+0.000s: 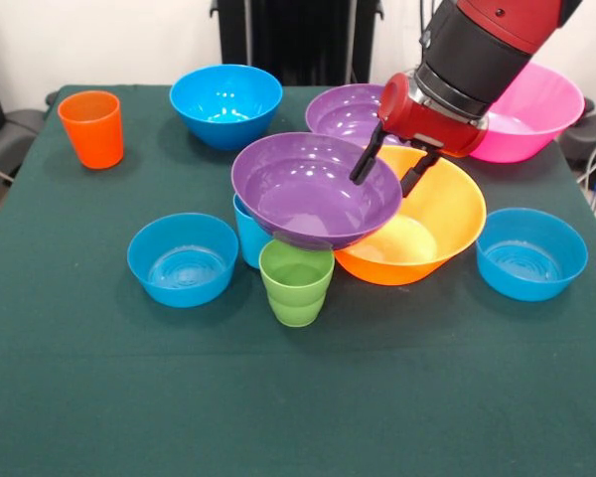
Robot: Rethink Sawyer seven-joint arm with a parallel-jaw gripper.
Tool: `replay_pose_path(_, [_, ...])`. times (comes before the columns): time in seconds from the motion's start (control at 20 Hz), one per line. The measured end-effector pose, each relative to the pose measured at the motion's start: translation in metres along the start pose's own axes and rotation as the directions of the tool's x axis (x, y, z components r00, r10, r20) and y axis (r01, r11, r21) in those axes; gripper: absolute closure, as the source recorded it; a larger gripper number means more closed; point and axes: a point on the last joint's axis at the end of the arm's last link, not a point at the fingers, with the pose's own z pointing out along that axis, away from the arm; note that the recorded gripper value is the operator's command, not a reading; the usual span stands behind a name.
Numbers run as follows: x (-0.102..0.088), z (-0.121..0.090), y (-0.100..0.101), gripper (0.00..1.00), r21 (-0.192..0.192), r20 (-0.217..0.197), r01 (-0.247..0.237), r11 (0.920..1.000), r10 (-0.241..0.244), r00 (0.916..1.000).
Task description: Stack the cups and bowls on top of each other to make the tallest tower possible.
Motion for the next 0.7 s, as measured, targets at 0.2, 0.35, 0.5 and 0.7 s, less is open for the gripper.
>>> replay_pose_path(0.2, [0.0000,0.0000,0.0000,0.00,0.000,0.000,0.000,1.0000,0.000,1.0000])
replay_pose_path(0.35, [0.0000,0.0000,0.0000,0.00,0.000,0.000,0.000,1.0000,0.000,1.0000])
replay_pose_path(0.5, [-0.0007,-0.0005,0.0002,0.00,-0.003,0.000,-0.005,1.0000,0.005,1.0000])
replay_pose_path(0.7, [-0.0016,-0.0012,-0.0004,0.00,-0.006,0.001,-0.010,0.9999,0.010,0.9999])
